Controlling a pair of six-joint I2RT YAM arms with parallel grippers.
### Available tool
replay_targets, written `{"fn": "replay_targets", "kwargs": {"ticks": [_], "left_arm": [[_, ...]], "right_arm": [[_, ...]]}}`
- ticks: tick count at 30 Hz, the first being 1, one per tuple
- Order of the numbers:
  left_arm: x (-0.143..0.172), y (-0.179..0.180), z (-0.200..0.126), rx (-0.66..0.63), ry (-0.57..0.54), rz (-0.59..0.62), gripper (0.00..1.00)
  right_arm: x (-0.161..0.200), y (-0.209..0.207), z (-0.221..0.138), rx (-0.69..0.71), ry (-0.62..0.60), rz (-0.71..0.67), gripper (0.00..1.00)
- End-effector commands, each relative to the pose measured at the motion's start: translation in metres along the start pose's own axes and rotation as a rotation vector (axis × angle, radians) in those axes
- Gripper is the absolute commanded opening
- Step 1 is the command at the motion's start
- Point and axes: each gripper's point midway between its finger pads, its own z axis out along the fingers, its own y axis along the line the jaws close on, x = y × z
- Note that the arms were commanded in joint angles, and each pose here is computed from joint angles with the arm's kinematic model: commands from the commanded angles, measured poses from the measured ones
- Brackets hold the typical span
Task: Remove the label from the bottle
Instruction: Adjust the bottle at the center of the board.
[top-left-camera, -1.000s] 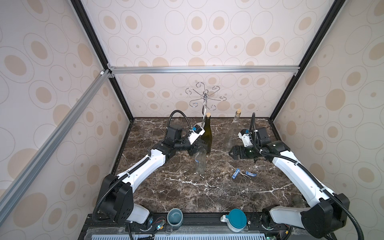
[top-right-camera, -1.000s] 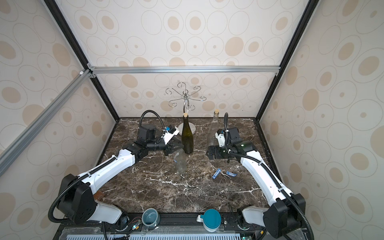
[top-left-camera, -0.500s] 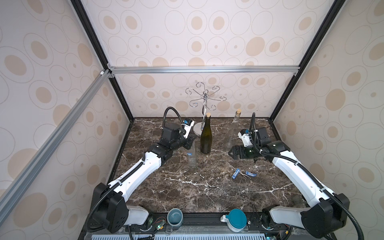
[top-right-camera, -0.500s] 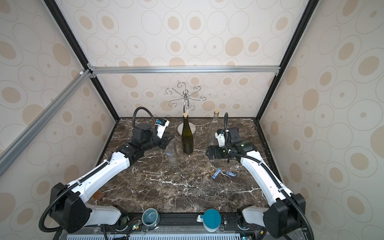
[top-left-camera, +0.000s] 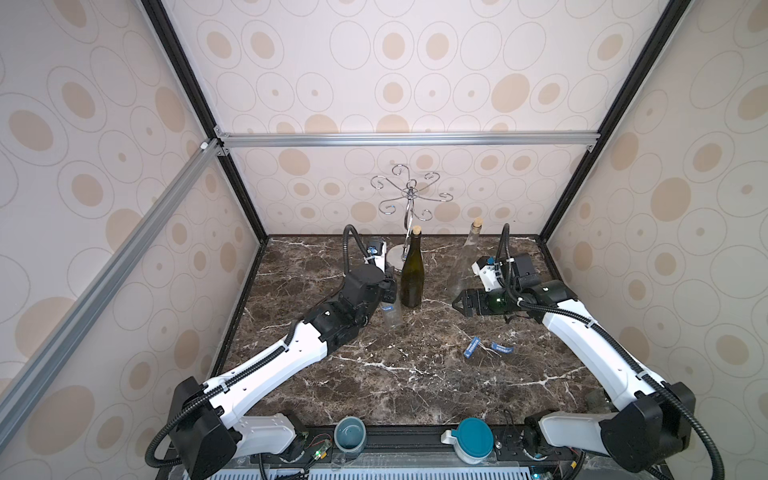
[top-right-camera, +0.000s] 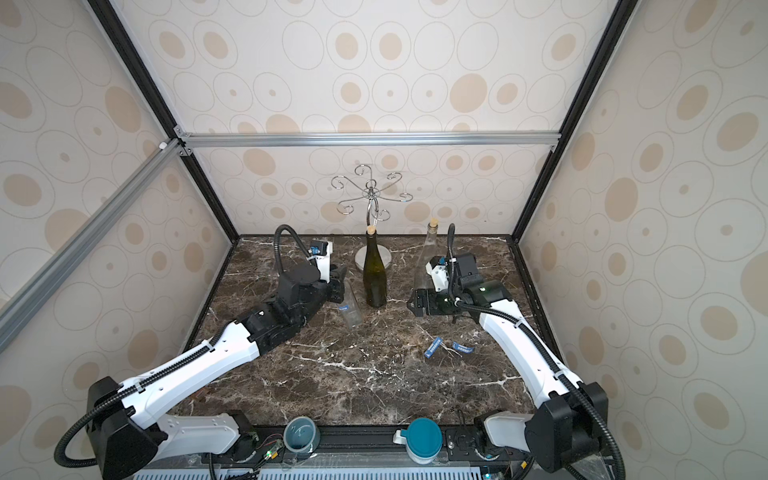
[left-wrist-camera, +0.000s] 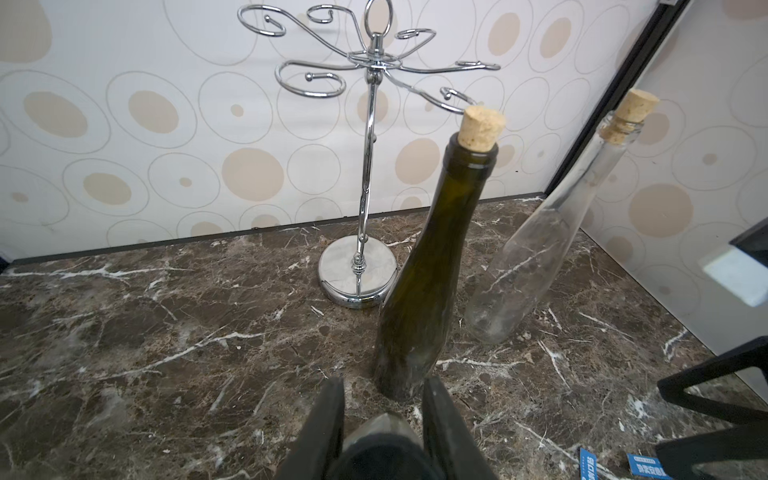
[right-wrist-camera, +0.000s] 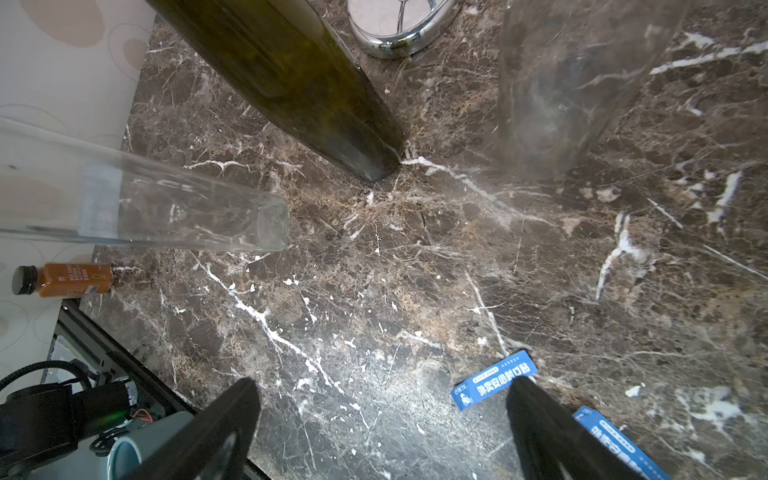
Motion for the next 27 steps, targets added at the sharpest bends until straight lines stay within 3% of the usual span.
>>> {"fn": "replay_targets", "kwargs": {"ticks": [1,15,19,21,23,27], "left_arm": [[-0.010,0.004,0.000,-0.071,-0.085,-0.097,0.01],[0.021,-0.033,0.017,-0.027,-0.032,-0.056,0.05],[0.024,-0.036,0.018,-0.022,-0.026,-0.048,0.24],[0.025,-0.036,0.017,-0.020,-0.025,-0.040,0.28],[0.024,-0.037,0.017,-0.012,-0.025,-0.036,0.46],[0.023,-0.041,0.015,0.008,-0.017,-0.012,0.55]], "right_arm": [[0.001,0.002,0.002,-0.023,0.008,0.015,0.96],[0.005,-0.002,-0.001,0.004,0.004,0.005,0.96],[0.006,-0.002,-0.002,0.008,0.007,0.002,0.96],[0.006,-0.003,-0.003,0.014,0.004,0.000,0.96],[0.007,-0.004,-0.003,0.018,0.003,-0.002,0.96],[0.007,-0.004,-0.004,0.020,0.001,-0.002,0.96]]}}
